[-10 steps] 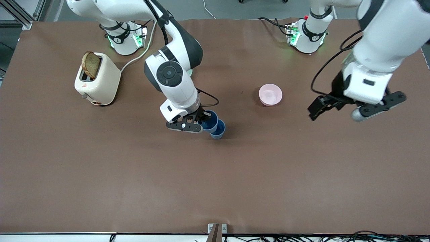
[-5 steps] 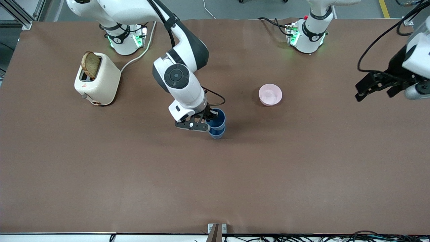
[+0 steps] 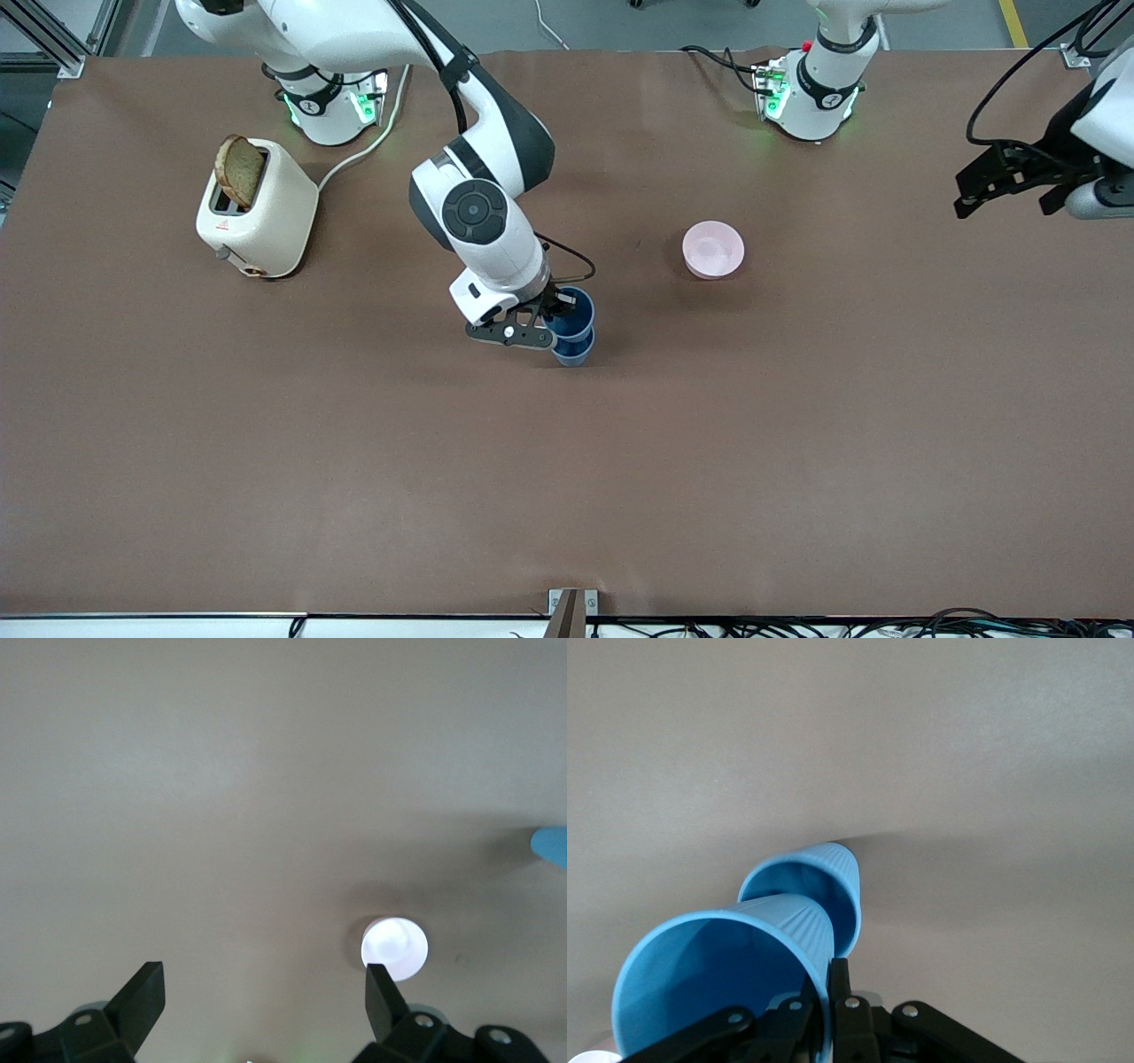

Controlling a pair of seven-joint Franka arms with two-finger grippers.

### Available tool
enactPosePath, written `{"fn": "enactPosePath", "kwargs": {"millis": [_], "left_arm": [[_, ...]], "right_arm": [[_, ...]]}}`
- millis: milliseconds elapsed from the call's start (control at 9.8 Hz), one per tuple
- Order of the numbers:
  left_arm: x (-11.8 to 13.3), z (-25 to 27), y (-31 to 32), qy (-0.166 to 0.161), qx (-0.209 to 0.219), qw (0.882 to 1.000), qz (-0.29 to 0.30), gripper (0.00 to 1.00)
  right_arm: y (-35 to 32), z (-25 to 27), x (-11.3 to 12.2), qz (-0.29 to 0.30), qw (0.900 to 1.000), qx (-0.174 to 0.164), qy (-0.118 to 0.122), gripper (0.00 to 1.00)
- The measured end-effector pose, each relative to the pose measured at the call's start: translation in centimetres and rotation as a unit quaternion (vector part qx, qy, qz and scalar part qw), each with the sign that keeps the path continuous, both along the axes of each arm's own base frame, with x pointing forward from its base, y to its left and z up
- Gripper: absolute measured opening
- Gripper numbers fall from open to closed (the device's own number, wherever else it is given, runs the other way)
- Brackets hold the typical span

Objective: Stack blue cups with both arms

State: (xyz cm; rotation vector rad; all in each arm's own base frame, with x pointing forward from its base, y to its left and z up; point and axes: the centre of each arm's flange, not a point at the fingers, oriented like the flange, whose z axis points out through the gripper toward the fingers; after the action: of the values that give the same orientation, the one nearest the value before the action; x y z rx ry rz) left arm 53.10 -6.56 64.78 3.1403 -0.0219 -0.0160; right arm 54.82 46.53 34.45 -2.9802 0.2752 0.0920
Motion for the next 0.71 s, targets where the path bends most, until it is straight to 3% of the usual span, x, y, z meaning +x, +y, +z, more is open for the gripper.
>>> {"fn": "enactPosePath", "kwargs": {"millis": [408,510,714], "left_arm": [[-0.01,-1.00,-0.17,0.010,-0.001,1.000,-0.014,1.00],[0.00,-1.00,-0.12,0.010,-0.001,1.000,-0.014,1.00],[-0.09,-0.84,-0.15,0.009,-0.001,1.000,-0.014,1.00]], "right_arm": [[-0.04,-0.37,0.24,-0.001,1.000,-0.001,-0.002,0.10],[-0.14,-0.28,0.38,-0.002,1.000,-0.001,-0.003,0.16],[0.00,-0.05,0.39,0.000,1.000,0.001,-0.005,0.43]]}}
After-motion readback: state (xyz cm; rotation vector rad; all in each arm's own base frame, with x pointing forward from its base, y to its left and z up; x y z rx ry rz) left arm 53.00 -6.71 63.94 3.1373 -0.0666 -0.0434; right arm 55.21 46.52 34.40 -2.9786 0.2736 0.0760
